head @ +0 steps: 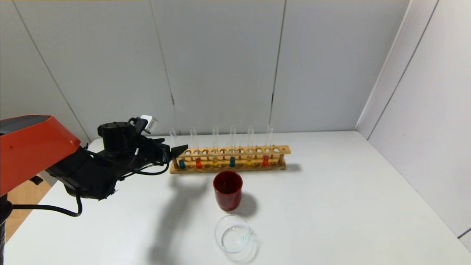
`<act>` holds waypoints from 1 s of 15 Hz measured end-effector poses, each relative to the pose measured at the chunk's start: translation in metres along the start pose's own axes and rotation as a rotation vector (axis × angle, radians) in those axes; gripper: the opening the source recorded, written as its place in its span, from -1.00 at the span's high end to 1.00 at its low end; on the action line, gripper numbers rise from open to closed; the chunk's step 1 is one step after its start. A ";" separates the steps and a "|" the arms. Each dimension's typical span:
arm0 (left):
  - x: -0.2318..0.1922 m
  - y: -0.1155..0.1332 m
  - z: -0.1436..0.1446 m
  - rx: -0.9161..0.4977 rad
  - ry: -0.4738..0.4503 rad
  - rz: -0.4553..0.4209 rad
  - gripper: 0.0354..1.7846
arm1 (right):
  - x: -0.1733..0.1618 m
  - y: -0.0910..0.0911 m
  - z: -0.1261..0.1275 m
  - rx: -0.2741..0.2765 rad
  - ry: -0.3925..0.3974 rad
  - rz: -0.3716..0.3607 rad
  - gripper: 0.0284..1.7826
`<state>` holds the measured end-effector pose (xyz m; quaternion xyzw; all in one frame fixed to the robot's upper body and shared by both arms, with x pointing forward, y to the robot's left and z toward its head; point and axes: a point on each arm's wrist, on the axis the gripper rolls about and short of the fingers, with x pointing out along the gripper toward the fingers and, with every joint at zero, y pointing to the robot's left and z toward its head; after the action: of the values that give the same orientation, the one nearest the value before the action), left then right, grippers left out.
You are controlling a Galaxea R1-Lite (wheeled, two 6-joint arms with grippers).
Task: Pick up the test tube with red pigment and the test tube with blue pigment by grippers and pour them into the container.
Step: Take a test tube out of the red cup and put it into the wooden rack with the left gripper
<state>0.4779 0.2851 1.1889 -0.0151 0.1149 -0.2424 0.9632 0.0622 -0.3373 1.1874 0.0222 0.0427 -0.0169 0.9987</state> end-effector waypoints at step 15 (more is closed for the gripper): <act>0.023 -0.005 -0.006 0.006 0.003 0.016 0.19 | 0.000 0.000 0.000 0.000 0.000 0.000 -0.96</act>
<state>0.4941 0.2701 1.1783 -0.0109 0.1159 -0.2352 0.9650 0.0622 -0.3373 1.1874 0.0222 0.0426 -0.0169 0.9987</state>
